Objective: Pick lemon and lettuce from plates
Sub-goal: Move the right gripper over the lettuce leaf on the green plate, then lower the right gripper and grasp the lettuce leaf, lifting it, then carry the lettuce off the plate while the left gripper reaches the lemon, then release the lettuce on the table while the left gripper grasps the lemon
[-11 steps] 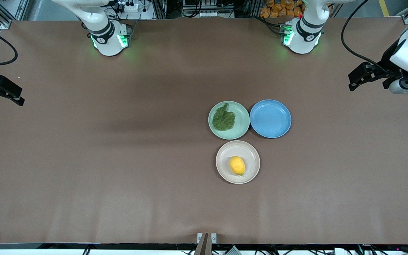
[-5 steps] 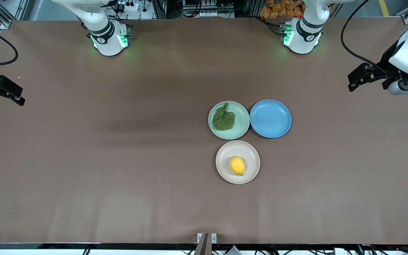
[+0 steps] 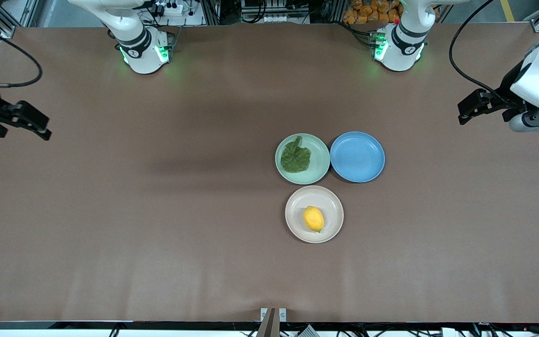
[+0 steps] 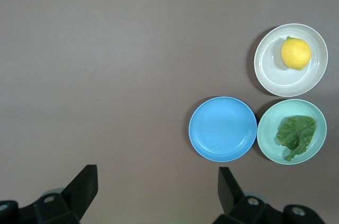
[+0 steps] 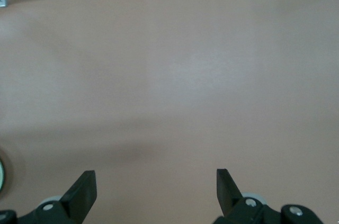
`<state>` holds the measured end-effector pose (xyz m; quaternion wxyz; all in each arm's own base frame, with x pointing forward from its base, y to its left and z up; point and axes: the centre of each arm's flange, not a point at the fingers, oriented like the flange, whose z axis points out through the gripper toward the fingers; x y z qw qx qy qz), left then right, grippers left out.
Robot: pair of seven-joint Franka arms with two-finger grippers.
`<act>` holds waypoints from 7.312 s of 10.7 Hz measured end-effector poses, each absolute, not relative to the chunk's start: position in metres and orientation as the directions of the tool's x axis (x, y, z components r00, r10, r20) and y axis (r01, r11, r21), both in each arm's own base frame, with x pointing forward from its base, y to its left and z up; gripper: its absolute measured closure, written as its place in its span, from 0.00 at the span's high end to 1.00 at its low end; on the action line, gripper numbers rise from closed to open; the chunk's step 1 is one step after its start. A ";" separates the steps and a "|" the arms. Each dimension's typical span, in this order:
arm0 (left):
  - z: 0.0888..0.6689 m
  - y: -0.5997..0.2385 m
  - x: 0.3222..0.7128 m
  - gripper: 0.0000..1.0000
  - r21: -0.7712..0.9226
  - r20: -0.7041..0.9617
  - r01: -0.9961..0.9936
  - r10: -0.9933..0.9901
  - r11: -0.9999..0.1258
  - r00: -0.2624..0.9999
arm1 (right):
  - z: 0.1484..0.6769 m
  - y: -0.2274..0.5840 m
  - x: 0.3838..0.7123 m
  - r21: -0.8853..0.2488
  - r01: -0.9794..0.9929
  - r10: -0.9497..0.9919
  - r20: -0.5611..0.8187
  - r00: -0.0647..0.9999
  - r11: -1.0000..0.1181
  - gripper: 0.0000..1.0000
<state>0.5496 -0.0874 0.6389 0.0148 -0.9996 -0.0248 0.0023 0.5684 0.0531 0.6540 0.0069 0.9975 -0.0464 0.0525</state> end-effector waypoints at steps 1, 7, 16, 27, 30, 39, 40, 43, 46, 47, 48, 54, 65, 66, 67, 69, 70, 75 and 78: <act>0.639 -0.087 0.550 1.00 -0.030 -0.004 0.050 0.050 -0.998 0.999 | 0.651 0.064 0.568 0.007 -0.095 -0.094 0.103 0.990 -0.995 1.00; 0.634 -0.090 0.552 1.00 -0.030 -0.013 0.045 0.046 -0.999 0.999 | 0.603 0.197 0.572 -0.041 -0.237 -0.240 0.076 0.968 -0.971 1.00; 0.630 -0.091 0.554 1.00 -0.030 -0.020 0.042 0.042 -0.999 0.999 | 0.513 0.320 0.568 0.004 -0.369 -0.367 0.072 0.927 -0.930 1.00; 0.626 -0.094 0.555 1.00 -0.030 -0.027 0.036 0.037 -0.999 0.999 | 0.367 0.520 0.505 0.001 -0.459 -0.454 0.138 0.880 -0.889 0.99; 0.624 -0.094 0.556 1.00 -0.030 -0.031 0.036 0.037 -0.999 0.999 | 0.316 0.576 0.469 -0.039 -0.459 -0.458 0.187 0.869 -0.888 0.90; 0.621 -0.095 0.558 1.00 -0.031 -0.036 0.036 0.037 -0.999 0.999 | 0.209 0.626 0.416 0.050 -0.334 -0.310 0.262 0.914 -0.941 0.72; 0.620 -0.095 0.558 1.00 -0.031 -0.038 0.036 0.037 -0.999 0.999 | 0.202 0.628 0.411 0.059 -0.323 -0.297 0.265 0.918 -0.945 0.70; 0.618 -0.095 0.559 1.00 -0.031 -0.041 0.036 0.037 -0.999 0.998 | 0.190 0.632 0.401 0.074 -0.298 -0.269 0.273 0.924 -0.952 0.57; 0.603 -0.097 0.567 1.00 -0.032 -0.063 0.032 0.034 -0.999 0.997 | 0.188 0.633 0.401 0.076 -0.291 -0.260 0.282 0.924 -0.954 0.20; 0.594 -0.102 0.573 1.00 -0.029 -0.064 0.025 0.027 -0.999 0.998 | 0.190 0.633 0.403 0.074 -0.285 -0.252 0.296 0.921 -0.956 0.06; 0.584 -0.107 0.581 1.00 -0.009 -0.059 0.020 0.020 -1.000 0.998 | 0.193 0.633 0.406 0.071 -0.280 -0.246 0.312 0.918 -0.957 0.01; 0.525 -0.136 0.639 1.00 0.117 0.063 0.118 0.126 -0.986 0.990 | 0.350 0.581 0.484 0.047 -0.270 -0.251 0.239 0.938 -0.962 0.01; 0.368 -0.299 0.670 1.00 0.251 0.117 0.266 0.302 -0.931 0.946 | 0.448 0.043 0.648 0.125 -0.141 -0.145 -0.029 0.989 -0.982 0.01; 0.354 -0.318 0.668 1.00 0.275 0.131 0.272 0.316 -0.922 0.940 | 0.415 0.017 0.648 0.117 -0.153 -0.154 -0.007 0.988 -0.981 0.01; 0.337 -0.333 0.666 1.00 0.291 0.140 0.269 0.319 -0.918 0.937 | 0.375 0.001 0.644 0.112 -0.164 -0.163 0.017 0.987 -0.980 0.01; 0.311 -0.345 0.665 1.00 0.303 0.146 0.265 0.319 -0.915 0.936 | 0.306 -0.015 0.637 0.106 -0.176 -0.173 0.036 0.984 -0.979 0.01; 0.304 -0.343 0.668 1.00 0.306 0.150 0.268 0.325 -0.914 0.934 | 0.280 -0.019 0.636 0.105 -0.179 -0.176 0.034 0.984 -0.978 0.01; 0.236 -0.365 0.659 1.00 0.323 0.160 0.249 0.312 -0.913 0.936 | 0.223 -0.034 0.646 0.092 -0.195 -0.189 0.076 0.979 -0.976 0.35; 0.211 -0.381 0.647 1.00 0.313 0.146 0.232 0.288 -0.921 0.946 | 0.283 -0.035 0.660 0.089 -0.207 -0.194 0.130 0.972 -0.974 0.76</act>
